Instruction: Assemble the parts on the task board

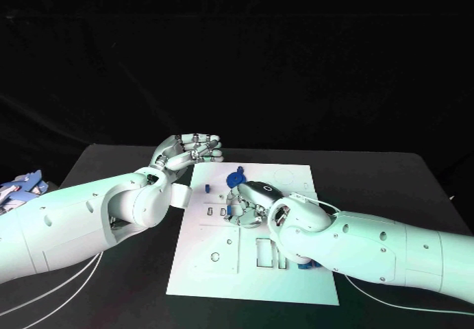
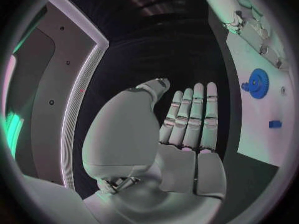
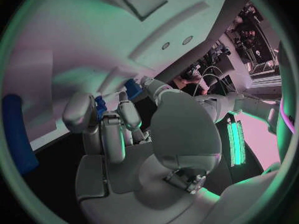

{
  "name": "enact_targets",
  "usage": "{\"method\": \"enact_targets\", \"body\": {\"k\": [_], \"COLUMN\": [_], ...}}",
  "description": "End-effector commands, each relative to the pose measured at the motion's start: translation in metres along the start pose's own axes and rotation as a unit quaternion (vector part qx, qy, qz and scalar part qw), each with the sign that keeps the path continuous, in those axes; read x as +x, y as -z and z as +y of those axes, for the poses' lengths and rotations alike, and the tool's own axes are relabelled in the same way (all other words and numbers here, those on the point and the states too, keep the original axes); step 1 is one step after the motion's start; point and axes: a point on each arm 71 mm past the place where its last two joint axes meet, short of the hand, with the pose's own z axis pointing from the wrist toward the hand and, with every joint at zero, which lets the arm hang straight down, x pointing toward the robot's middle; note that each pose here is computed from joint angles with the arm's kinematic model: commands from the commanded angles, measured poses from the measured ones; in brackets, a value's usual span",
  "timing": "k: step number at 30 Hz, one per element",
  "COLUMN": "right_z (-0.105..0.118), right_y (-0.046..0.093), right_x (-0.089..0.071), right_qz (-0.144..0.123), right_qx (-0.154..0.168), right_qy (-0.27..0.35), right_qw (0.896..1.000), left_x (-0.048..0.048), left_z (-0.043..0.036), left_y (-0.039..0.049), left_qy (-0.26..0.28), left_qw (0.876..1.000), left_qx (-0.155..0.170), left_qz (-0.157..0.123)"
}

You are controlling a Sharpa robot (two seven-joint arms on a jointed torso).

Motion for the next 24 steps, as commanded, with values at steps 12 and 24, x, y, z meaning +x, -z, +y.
{"method": "enact_targets", "body": {"k": [12,24], "right_z": [-0.008,-0.062], "right_y": [0.023,0.051], "right_x": [-0.031,-0.096], "right_qz": [-0.089,-0.106], "right_qx": [-0.055,0.014], "right_qy": [-0.052,-0.257], "right_qw": [0.993,0.960], "left_x": [-0.0041,-0.0140], "left_z": [0.0022,0.0245], "left_y": [-0.0009,-0.0042], "left_qy": [-0.012,-0.137], "left_qw": [1.000,0.979], "left_qx": [-0.015,-0.141], "left_qz": [0.006,0.055]}}
